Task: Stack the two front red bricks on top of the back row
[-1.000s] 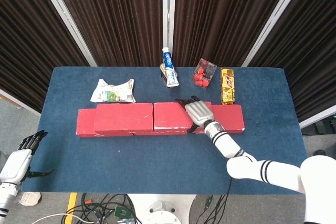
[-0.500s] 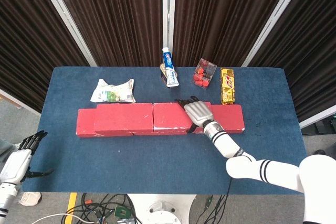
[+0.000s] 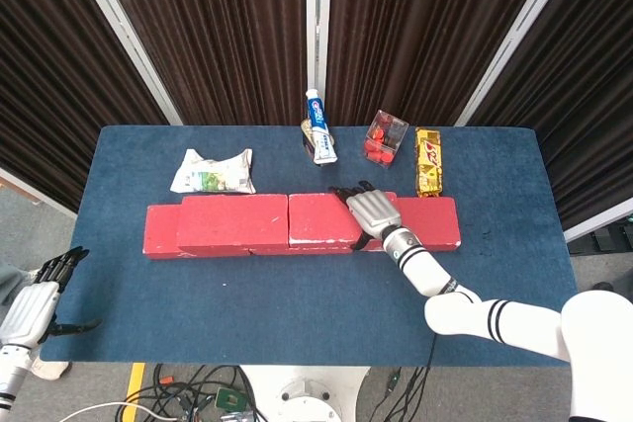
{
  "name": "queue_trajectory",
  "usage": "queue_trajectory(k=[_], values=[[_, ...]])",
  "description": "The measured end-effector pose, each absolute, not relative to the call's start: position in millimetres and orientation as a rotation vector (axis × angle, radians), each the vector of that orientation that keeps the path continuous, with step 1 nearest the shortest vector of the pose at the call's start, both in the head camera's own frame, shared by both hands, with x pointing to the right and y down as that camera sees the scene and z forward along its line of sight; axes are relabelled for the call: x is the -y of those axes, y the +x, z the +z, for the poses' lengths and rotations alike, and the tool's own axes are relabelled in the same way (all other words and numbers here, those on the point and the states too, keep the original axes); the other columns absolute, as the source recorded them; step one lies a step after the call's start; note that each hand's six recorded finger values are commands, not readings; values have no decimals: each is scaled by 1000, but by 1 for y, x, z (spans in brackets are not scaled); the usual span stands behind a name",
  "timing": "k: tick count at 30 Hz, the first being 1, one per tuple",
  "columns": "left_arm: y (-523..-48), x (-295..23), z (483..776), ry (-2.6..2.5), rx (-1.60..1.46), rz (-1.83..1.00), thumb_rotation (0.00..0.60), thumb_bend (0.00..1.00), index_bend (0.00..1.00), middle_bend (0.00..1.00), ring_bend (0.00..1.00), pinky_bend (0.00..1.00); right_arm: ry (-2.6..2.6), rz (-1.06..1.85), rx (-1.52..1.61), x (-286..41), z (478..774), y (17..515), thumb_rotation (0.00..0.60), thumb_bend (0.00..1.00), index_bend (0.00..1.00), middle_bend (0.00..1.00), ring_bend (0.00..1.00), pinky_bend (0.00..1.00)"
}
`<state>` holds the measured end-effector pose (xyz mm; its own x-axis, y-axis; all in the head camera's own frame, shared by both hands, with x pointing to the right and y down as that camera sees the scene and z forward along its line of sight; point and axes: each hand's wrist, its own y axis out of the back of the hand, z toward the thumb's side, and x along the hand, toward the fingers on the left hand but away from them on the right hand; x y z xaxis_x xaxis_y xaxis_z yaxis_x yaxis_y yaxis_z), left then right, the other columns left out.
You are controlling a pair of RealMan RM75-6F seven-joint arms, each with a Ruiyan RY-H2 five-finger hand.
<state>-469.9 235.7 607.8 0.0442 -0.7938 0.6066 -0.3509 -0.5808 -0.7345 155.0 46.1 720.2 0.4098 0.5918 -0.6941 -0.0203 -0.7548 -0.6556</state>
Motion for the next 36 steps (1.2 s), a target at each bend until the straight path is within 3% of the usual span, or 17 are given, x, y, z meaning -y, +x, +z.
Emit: queue_trajectory(k=[13, 18, 21, 24, 36], values=[[-471, -237, 608, -1946, -1149, -1556, 600, 1, 0, 0, 0, 0, -2088, 1367, 470, -48, 723, 152, 600, 42, 0, 208, 165, 29], [-471, -237, 608, -1946, -1149, -1556, 600, 1, 0, 0, 0, 0, -2089, 1378, 466, -49, 724, 153, 600, 0, 0, 148, 84, 2], [-471, -237, 608, -1946, -1149, -1558, 600, 1, 0, 0, 0, 0, -2093, 1383, 464, -49, 724, 153, 600, 0, 0, 56, 9, 0], [-472, -237, 608, -1947, -1151, -1558, 600, 1, 0, 0, 0, 0, -2099, 1382, 466, -49, 723, 153, 600, 0, 0, 1, 0, 0], [-472, -236, 607, -1943, -1158, -1550, 600, 1, 0, 0, 0, 0, -2108, 1338, 504, -47, 713, 151, 600, 0, 0, 0, 0, 0]])
